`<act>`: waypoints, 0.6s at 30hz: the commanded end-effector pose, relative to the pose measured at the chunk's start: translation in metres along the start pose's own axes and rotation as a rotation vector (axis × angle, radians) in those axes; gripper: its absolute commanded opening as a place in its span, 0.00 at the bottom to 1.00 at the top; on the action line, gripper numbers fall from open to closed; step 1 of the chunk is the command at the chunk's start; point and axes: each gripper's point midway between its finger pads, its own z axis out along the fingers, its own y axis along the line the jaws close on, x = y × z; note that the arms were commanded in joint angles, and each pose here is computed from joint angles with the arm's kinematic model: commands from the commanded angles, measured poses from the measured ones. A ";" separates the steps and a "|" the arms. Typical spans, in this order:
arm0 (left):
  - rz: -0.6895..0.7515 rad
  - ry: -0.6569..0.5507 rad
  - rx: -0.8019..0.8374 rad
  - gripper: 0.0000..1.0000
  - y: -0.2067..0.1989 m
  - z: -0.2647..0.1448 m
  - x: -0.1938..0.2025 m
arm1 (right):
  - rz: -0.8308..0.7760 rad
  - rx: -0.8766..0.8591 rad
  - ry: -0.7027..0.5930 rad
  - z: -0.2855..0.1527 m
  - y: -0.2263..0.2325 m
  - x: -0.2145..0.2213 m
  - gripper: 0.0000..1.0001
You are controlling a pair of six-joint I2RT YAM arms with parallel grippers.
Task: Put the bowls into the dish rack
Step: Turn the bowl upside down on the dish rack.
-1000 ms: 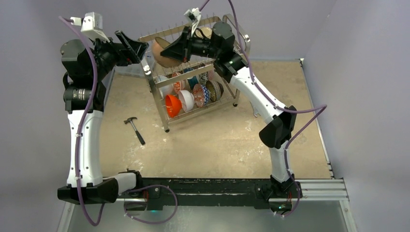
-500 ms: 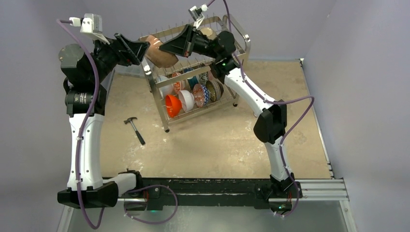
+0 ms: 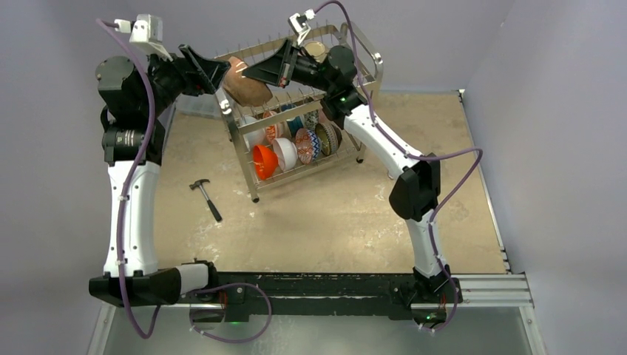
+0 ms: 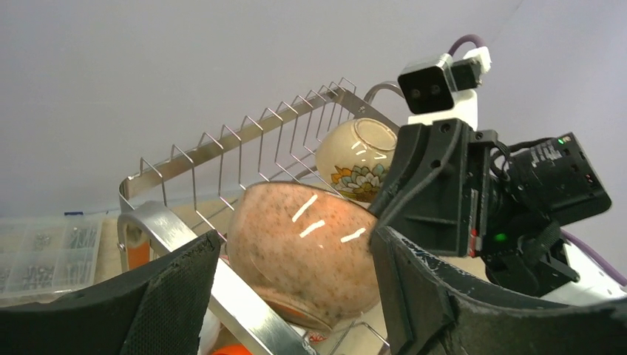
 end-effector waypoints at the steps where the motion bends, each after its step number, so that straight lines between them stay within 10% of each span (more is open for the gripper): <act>1: 0.014 0.033 -0.007 0.71 0.005 0.011 -0.006 | 0.040 0.124 -0.007 -0.018 -0.029 -0.008 0.00; 18: 0.070 0.272 -0.134 0.40 0.006 0.055 0.057 | 0.029 0.229 -0.048 -0.039 -0.057 -0.016 0.24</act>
